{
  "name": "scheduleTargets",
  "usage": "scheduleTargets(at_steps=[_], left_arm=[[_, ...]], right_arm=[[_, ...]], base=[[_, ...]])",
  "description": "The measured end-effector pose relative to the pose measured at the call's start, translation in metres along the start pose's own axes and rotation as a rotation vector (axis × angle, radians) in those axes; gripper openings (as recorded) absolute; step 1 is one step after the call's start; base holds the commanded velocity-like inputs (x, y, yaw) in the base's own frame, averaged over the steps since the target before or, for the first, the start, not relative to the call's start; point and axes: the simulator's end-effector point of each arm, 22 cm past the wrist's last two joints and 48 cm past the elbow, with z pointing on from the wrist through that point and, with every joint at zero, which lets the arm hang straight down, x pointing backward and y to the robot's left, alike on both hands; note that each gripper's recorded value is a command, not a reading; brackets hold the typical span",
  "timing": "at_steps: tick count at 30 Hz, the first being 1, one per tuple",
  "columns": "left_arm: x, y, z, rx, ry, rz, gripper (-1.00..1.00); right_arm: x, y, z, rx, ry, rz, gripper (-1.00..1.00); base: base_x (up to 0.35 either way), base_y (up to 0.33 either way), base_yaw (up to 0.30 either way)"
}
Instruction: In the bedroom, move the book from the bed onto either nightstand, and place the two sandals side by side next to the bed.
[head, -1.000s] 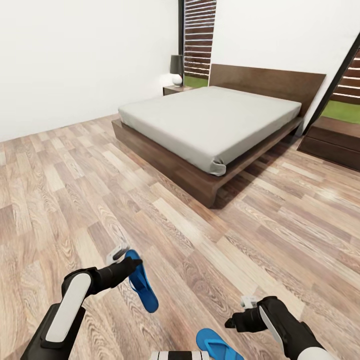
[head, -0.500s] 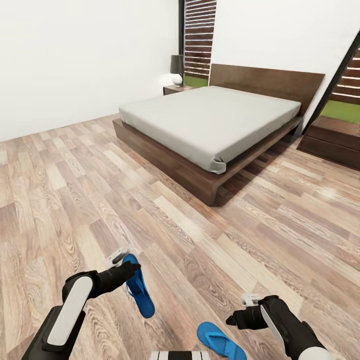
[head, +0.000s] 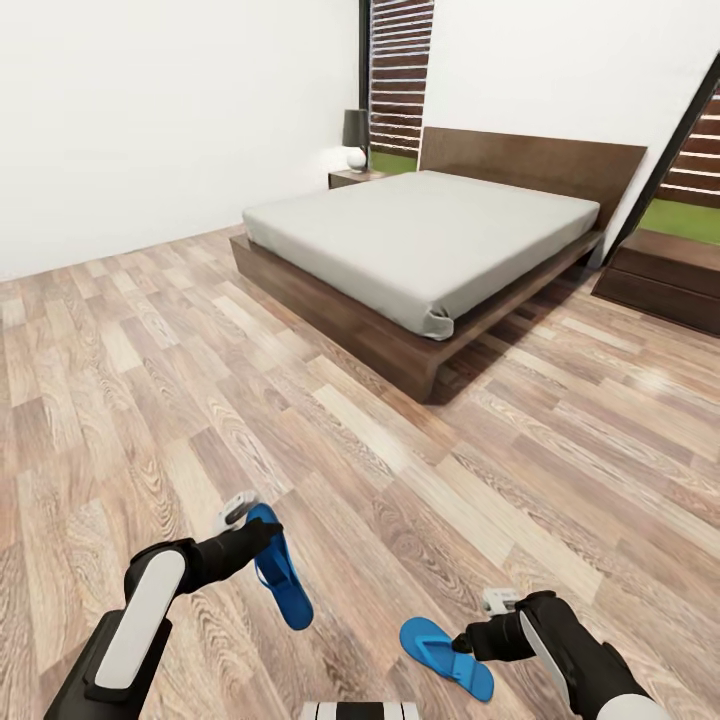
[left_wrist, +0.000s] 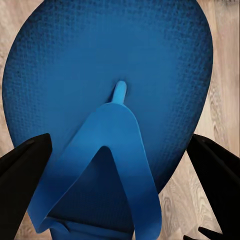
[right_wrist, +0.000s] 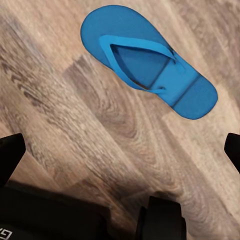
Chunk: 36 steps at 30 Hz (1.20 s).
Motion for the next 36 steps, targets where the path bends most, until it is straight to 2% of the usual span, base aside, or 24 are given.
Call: scheduleTargets(at_steps=[17,27,32,36], left_arm=[[-0.002,-0.017,-0.004,0.064,0.010,-0.036,-1.00],[-0.001,-0.020,-0.005,0.073,0.013,-0.039,-1.00],[-0.001,-0.020,-0.005,0.073,0.015,-0.038,-1.00],[-0.001,-0.020,-0.005,0.073,0.015,-0.038,-1.00]], right_arm=[[-0.002,0.000,0.000,0.001,-0.009,-0.011,1.00],[-0.042,-0.012,-0.007,0.021,-0.205,-0.101,1.00],[-0.048,-0.022,-0.010,0.048,-0.234,-0.141,1.00],[-0.052,-0.022,-0.011,0.062,-0.243,-0.165,1.00]], base=[[-0.007,0.003,0.000],[0.000,0.000,0.000],[0.000,0.000,0.000],[0.000,0.000,0.000]])
